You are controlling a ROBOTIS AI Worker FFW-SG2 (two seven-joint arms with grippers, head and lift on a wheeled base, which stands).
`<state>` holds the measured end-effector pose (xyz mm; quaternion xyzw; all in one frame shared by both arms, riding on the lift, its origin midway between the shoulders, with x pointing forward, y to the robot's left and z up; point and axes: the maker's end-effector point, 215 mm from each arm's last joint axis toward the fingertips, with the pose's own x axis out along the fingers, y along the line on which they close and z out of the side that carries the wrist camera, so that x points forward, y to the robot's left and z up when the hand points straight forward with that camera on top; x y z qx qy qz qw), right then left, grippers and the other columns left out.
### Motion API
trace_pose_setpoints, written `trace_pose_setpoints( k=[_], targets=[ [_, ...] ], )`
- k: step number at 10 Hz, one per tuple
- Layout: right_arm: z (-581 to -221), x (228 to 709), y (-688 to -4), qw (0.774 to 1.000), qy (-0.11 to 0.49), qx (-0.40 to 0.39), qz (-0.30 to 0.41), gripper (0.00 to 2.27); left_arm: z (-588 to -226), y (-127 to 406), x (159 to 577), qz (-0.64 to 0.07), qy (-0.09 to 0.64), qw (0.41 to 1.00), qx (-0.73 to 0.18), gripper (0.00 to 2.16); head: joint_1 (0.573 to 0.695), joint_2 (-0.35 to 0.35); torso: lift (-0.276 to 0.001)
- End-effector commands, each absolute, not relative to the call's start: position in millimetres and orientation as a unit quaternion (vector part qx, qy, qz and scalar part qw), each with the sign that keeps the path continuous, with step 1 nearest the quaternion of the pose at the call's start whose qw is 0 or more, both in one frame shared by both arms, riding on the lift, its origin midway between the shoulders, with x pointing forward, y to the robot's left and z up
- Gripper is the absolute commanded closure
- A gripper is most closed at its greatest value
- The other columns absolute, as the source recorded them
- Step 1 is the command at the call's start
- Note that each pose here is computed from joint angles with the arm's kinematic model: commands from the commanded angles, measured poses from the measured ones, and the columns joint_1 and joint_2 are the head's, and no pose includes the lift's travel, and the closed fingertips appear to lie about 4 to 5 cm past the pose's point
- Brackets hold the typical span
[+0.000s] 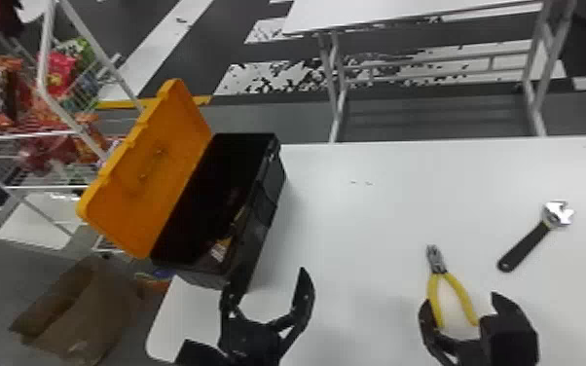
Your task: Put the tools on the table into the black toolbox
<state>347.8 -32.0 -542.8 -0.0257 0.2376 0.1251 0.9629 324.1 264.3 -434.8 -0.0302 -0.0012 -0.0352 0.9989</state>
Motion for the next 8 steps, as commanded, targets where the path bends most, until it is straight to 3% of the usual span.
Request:
trace_pose_setpoints(
  k=[1, 8],
  targets=[
    [-548, 352, -27, 0.961, 0.243, -0.027, 0.127, 0.12, -439, 263, 325, -0.038, 0.005, 0.999, -0.031, 0.09, 0.695, 0.350, -0.075],
    [-570, 359, -29, 0.956, 0.259, -0.038, 0.129, 0.12, -448, 253, 329, -0.053, 0.020, 0.998, -0.032, 0.09, 0.695, 0.350, -0.075]
  ],
)
